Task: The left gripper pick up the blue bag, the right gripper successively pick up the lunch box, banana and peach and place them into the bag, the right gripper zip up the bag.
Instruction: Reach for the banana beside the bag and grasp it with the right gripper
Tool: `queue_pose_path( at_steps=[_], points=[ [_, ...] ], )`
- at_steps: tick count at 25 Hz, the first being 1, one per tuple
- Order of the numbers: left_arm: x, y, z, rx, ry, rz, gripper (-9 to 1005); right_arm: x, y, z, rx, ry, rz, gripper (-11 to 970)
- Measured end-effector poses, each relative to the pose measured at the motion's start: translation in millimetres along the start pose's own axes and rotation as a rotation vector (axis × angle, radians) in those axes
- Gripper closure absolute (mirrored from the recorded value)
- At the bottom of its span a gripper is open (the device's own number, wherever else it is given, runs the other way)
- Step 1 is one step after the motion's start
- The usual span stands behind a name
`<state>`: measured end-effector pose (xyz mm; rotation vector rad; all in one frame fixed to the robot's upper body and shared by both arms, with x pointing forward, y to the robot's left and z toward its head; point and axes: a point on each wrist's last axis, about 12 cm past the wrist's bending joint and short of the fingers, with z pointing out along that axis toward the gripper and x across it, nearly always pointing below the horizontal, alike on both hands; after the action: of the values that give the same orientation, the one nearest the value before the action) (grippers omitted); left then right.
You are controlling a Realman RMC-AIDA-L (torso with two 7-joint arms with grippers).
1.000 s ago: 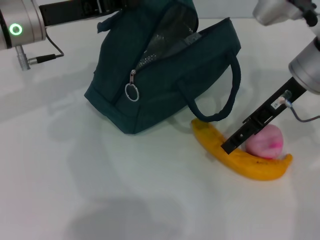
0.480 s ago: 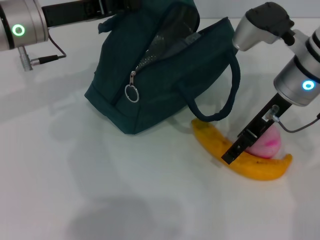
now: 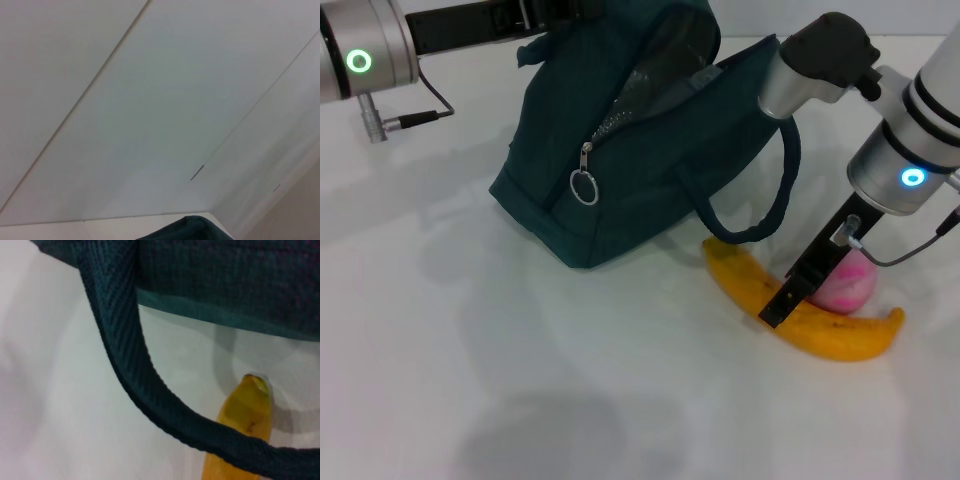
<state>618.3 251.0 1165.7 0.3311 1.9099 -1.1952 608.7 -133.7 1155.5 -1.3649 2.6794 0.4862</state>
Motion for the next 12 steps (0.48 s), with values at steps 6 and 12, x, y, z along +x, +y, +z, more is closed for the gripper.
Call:
queue_pose_path(
  at_steps=[6,12],
  points=[
    [0,-0.1,0,0.0,-0.001,0.003,940,-3,4.0,3,0.007,0.0,-0.025,116],
    [-1,0.3,0,-0.002,-0.002,0.007,939,-11,7.4,-1,0.023,-0.016,-0.052,117]
  ],
)
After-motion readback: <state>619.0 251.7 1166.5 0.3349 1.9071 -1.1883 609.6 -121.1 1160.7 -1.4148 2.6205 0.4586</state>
